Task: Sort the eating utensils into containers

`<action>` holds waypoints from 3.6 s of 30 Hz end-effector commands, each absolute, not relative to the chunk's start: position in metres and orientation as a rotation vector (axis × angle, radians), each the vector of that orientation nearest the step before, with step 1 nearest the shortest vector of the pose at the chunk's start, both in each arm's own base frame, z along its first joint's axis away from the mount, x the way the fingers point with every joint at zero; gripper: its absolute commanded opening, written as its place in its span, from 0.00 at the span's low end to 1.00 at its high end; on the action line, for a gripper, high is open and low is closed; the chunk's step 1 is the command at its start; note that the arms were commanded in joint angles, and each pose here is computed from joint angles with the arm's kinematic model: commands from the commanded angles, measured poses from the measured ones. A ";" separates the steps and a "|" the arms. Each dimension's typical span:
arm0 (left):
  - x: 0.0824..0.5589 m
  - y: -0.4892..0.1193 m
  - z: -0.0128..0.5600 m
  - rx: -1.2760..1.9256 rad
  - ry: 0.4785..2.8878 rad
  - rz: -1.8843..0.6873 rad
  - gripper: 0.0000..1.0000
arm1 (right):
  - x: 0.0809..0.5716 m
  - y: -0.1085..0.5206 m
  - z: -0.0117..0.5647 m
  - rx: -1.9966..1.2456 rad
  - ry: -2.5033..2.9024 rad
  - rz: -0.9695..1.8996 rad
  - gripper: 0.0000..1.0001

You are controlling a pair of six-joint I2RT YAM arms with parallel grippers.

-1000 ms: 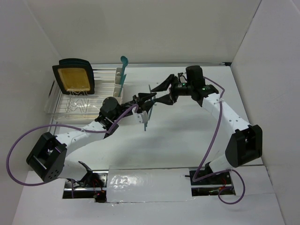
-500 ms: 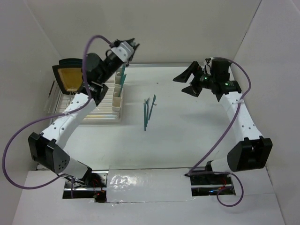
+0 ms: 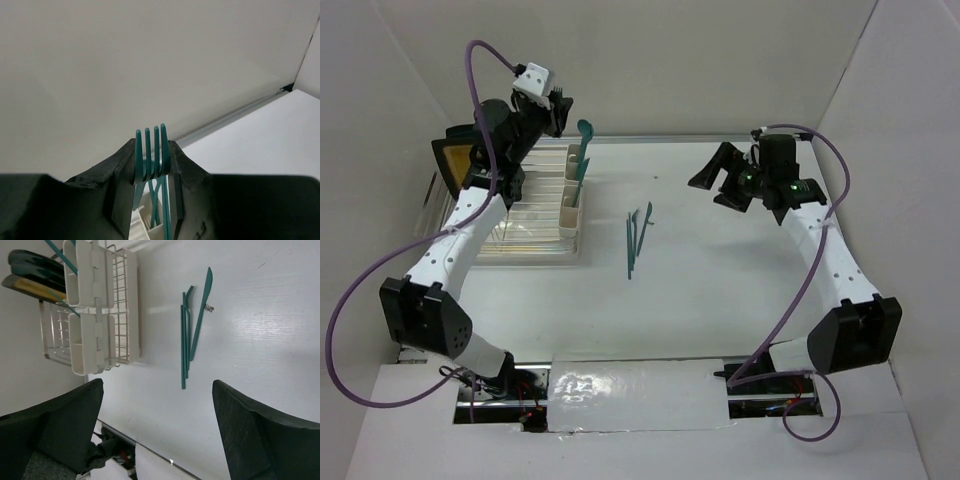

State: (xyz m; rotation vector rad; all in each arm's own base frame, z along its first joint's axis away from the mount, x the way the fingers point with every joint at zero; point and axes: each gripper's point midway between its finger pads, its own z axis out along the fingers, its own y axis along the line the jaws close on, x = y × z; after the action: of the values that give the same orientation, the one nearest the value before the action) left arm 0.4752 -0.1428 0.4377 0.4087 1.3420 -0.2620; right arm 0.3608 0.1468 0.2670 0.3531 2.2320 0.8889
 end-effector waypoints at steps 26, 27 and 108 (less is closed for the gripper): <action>0.464 -0.128 0.394 0.272 1.566 -0.346 0.37 | 0.414 0.146 0.212 0.318 2.364 0.777 0.97; 0.456 -0.127 0.396 0.268 1.568 -0.356 0.37 | 0.412 0.146 0.212 0.322 2.370 0.776 0.97; 0.329 -0.127 0.390 0.373 1.526 -0.429 0.91 | 0.471 0.303 0.061 -0.226 2.500 0.463 0.00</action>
State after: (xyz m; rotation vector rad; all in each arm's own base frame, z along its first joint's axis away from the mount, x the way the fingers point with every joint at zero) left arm 0.3361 -0.1267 0.3563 0.3611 1.6109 -0.4161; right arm 0.4622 0.3039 0.0317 -0.2205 2.5448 0.4625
